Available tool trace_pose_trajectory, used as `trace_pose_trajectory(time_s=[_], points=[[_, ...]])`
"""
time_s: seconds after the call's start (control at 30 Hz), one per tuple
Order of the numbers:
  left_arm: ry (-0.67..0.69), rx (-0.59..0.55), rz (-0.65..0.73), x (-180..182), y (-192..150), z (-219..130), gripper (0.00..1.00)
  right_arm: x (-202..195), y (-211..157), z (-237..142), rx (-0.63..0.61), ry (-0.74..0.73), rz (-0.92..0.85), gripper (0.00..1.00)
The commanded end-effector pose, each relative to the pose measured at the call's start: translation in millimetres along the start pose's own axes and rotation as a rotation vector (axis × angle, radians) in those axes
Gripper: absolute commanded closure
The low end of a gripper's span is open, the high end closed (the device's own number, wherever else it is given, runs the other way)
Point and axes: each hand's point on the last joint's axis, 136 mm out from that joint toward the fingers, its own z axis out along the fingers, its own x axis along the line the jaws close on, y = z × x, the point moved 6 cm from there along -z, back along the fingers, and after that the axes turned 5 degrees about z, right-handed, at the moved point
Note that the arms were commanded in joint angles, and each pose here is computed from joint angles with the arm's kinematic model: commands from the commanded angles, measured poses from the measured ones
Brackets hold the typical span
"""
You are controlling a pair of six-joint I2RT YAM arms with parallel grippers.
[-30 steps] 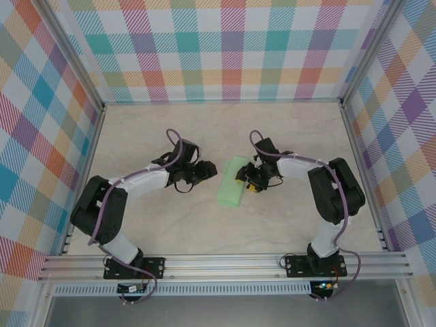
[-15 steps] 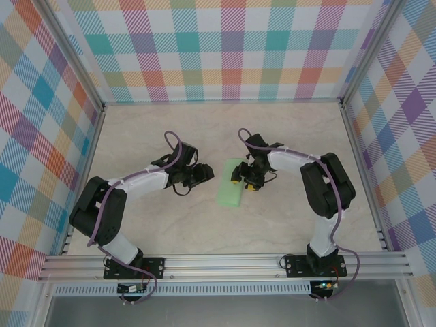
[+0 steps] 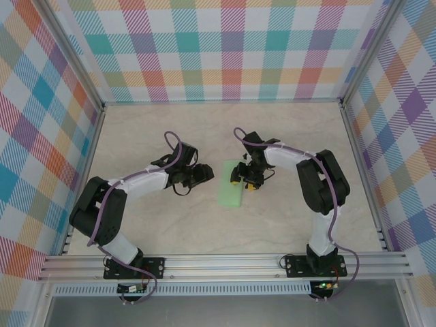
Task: Fold a paper plane with a square sheet of paper (pick it up from the middle)
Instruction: First fold in half a square sheet of paper at the center of the table.
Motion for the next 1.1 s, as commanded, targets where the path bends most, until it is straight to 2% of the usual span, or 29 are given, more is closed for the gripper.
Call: trace_pose_trajectory(time_s=[0.0, 0.3, 0.53, 0.63, 0.77, 0.87, 1.07], points=[[0.011, 0.029, 0.014, 1, -7, 0, 0.51, -14, -5, 8, 0.037, -0.092, 0.014, 0.41], [0.022, 0.011, 0.027, 3, -7, -7, 0.49, -8, -5, 1, 0.017, -0.058, 0.001, 0.41], [0.000, 0.015, 0.028, -1, -6, -6, 0.49, -5, -5, -16, 0.011, -0.101, -0.001, 0.42], [-0.041, 0.028, 0.035, -7, -5, -4, 0.49, -7, -3, -14, 0.014, -0.128, 0.016, 0.42], [-0.109, 0.058, 0.048, -18, -4, -1, 0.49, -1, -2, -9, 0.021, -0.071, 0.002, 0.42], [-0.154, 0.083, 0.055, -25, -3, 4, 0.50, -2, -2, -8, 0.030, -0.082, 0.005, 0.41], [-0.231, 0.142, 0.061, -40, -2, 21, 0.57, -6, -3, -3, 0.036, -0.093, 0.019, 0.40]])
